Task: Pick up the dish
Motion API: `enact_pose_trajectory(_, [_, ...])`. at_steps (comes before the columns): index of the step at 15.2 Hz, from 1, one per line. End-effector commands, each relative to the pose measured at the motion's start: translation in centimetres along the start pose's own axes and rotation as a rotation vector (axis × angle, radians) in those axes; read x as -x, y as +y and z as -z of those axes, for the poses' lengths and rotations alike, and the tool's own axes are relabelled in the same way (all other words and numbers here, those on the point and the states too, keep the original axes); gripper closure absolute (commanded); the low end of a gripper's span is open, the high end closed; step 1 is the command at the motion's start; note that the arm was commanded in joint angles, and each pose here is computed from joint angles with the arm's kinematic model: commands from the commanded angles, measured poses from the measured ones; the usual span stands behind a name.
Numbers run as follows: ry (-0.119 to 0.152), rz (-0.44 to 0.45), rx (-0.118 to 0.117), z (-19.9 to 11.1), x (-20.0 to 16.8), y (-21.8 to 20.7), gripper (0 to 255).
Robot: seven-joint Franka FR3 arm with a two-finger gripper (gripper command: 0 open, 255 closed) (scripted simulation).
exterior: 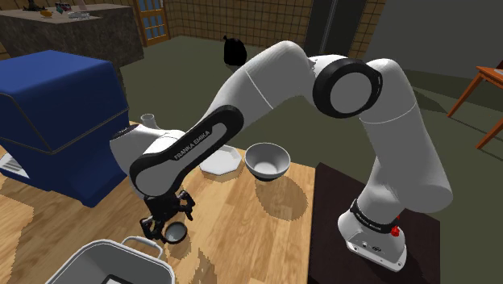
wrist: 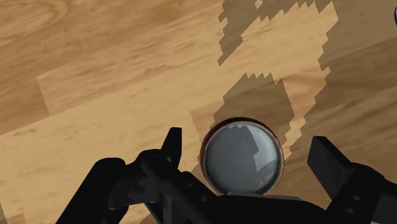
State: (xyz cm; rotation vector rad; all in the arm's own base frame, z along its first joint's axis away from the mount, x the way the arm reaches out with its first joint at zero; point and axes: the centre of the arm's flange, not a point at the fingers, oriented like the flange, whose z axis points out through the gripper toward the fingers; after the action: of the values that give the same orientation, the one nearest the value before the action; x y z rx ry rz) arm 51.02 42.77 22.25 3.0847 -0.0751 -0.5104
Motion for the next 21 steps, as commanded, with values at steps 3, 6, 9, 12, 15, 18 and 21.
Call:
enact_pose_trajectory(3, [-0.001, 0.000, 0.000, -2.1, -0.7, -0.3, 0])
enact_pose_trajectory(6, [-0.001, 0.000, 0.000, -3.4, -1.2, -0.3, 0])
enact_pose_trajectory(9, [-0.001, 0.000, 0.000, -3.3, -1.1, -0.3, 255])
enact_pose_trajectory(12, [-0.001, 0.000, 0.000, -3.4, -1.1, -0.3, 255])
enact_pose_trajectory(15, [-0.001, 0.000, 0.000, -3.4, -1.1, -0.3, 255])
enact_pose_trajectory(18, [-0.001, 0.000, 0.000, -2.9, -1.0, -0.3, 255])
enact_pose_trajectory(21, [-0.001, 0.000, 0.000, -1.4, -0.5, -0.3, 255])
